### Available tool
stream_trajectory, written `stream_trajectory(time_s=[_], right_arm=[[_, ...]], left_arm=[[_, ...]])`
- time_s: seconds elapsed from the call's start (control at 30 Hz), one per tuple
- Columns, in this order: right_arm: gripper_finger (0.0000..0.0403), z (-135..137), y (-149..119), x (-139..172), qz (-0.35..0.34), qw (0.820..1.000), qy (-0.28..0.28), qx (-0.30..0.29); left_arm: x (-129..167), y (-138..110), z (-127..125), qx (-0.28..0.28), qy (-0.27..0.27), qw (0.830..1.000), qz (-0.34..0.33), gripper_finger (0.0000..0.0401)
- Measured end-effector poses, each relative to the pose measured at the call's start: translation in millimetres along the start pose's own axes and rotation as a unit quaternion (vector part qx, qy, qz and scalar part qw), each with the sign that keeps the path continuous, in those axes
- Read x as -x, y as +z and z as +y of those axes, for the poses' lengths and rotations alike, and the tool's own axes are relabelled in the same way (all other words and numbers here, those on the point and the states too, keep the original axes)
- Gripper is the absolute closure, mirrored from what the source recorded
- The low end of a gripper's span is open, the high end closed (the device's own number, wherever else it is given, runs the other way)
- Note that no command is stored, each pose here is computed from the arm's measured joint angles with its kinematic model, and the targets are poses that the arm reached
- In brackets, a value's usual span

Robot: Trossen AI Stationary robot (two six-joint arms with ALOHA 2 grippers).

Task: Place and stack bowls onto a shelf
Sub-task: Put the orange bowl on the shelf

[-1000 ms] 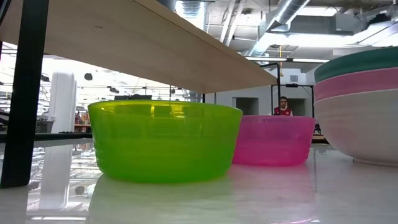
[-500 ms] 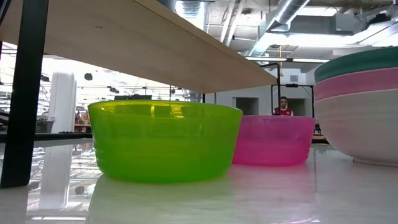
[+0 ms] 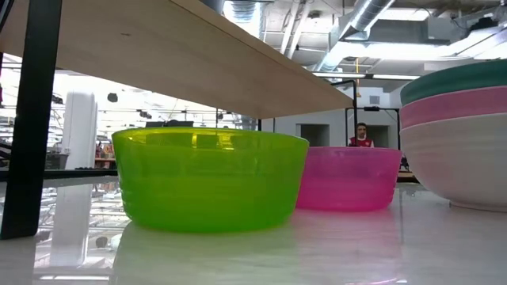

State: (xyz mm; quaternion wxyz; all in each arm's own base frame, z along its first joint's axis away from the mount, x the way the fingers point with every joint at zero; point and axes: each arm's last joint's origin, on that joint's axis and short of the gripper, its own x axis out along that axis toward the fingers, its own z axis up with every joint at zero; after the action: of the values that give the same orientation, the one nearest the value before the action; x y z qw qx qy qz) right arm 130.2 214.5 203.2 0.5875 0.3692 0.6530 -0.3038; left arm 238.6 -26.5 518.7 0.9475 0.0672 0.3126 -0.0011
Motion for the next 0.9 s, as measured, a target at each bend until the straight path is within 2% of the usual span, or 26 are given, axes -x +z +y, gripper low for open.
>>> stream_trajectory(time_s=[0.23, 0.33, 0.4, 0.53, 0.57, 0.73, 0.9], right_arm=[[0.0191, -12.2, -9.2, -29.5, 0.025, 0.999, 0.02, 0.028], [0.0211, -14.7, -8.3, -36.7, 0.036, 0.999, 0.022, 0.021], [0.0249, -14.2, -8.3, -36.8, 0.037, 0.999, 0.025, 0.019], [0.0368, -11.5, -6.0, -36.0, 0.05, 0.998, 0.025, 0.004], [0.038, -10.3, -6.6, -35.2, 0.054, 0.998, 0.031, 0.004], [0.0378, -7.4, -4.6, -31.2, 0.08, 0.996, 0.034, -0.007], [0.038, -5.0, -8.6, 4.3, 0.109, 0.992, 0.064, -0.003]], left_arm=[[0.0, 0.0, -0.1, -0.002, 0.0, 1.0, 0.0, 0.0186], [0.0, 0.0, -0.1, -0.002, 0.001, 1.0, 0.0, 0.0186], [0.0, 0.0, 0.0, -0.003, 0.001, 1.0, 0.0, 0.0186], [-0.3, 0.0, -0.1, -0.004, 0.001, 1.0, 0.001, 0.0186], [-0.3, 0.0, -0.1, -0.006, 0.001, 1.0, 0.001, 0.0186], [-0.3, 0.0, -0.1, -0.021, 0.001, 1.0, 0.001, 0.0186], [-0.3, 0.0, -0.1, -0.058, 0.001, 0.998, 0.001, 0.0186]])
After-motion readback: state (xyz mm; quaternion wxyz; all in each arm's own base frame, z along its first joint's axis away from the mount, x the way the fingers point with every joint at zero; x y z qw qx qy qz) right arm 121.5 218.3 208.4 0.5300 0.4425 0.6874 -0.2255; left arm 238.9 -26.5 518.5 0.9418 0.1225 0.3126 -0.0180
